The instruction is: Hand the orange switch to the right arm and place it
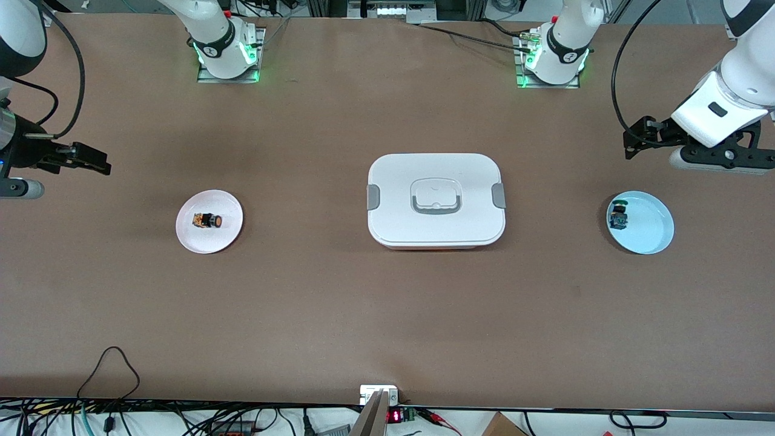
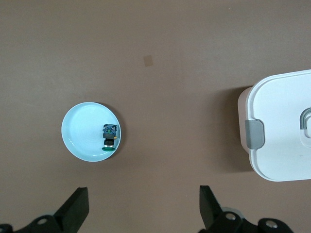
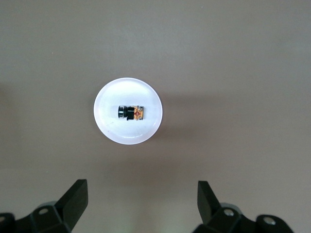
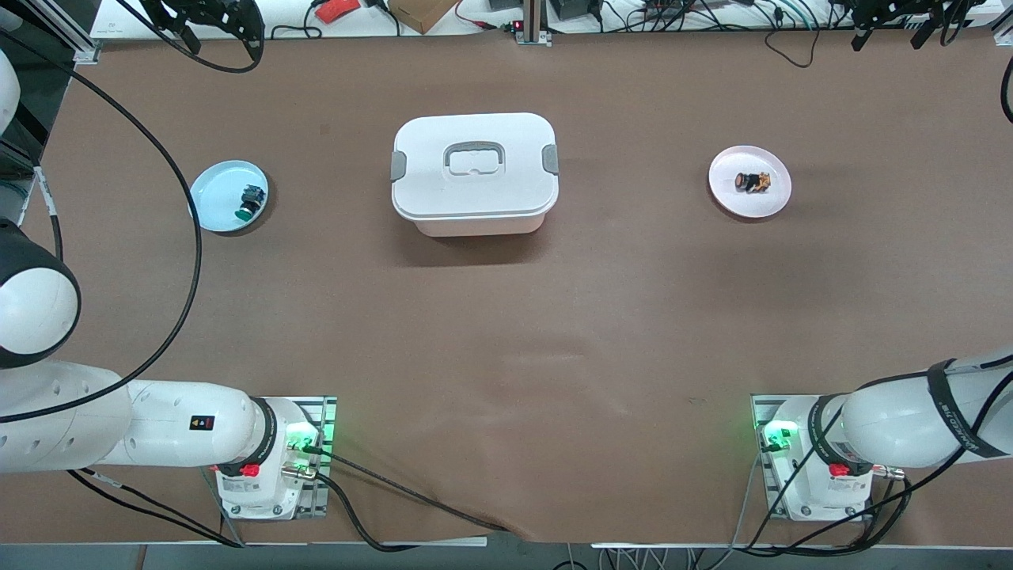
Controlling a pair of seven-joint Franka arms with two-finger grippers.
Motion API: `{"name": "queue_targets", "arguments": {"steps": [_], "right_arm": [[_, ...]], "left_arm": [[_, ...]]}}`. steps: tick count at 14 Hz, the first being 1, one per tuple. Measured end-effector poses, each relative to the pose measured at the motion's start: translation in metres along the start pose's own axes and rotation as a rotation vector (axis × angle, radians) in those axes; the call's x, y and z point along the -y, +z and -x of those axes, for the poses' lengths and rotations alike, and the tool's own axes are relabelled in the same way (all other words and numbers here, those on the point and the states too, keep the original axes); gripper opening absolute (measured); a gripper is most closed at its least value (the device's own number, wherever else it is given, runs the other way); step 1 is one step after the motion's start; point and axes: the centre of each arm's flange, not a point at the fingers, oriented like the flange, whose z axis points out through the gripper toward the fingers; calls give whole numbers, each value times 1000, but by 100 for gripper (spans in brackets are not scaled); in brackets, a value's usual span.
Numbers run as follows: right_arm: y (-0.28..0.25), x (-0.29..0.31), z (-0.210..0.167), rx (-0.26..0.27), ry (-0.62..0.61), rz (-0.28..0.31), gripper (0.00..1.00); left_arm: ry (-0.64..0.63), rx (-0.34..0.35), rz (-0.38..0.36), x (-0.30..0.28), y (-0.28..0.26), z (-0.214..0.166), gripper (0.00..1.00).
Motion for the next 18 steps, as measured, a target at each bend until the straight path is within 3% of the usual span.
{"name": "queue_targets", "arguments": {"steps": [5,18], "right_arm": [[3,-5,4,-72,-16,-2,100],[-26,15,22,-109,-14,-12,100]], "left_arm": [[1,1,0,0,0,0,100],[-7,1,0,4,1,0,100]]}}
